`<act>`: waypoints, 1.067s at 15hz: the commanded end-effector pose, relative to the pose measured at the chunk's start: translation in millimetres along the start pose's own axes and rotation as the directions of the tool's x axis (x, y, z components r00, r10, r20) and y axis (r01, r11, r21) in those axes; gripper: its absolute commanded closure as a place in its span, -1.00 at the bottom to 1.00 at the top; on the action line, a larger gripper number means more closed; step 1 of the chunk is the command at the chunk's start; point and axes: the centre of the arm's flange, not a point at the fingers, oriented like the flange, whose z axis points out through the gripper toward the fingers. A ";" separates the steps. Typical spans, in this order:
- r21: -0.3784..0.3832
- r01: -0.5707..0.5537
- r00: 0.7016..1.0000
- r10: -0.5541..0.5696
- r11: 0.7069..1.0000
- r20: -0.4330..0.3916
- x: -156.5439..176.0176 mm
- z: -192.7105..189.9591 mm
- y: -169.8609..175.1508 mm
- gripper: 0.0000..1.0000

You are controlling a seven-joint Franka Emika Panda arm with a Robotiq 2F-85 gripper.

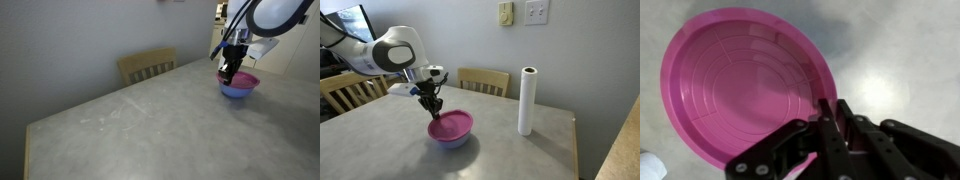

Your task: Put the pink plate on the blue bowl

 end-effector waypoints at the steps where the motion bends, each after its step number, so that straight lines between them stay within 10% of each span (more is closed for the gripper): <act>1: 0.023 -0.026 0.999 0.027 0.999 -0.021 -14.3 -0.7 6.2 0.94; 3: 0.025 -0.028 0.999 0.028 0.999 -0.028 -14.3 -0.8 5.0 0.72; 4: 0.025 -0.028 0.999 0.029 0.999 -0.029 -14.1 -0.6 4.3 0.24; 16: 0.012 -0.018 0.994 0.019 1.000 -0.111 -11.6 -33.8 -5.6 -1.00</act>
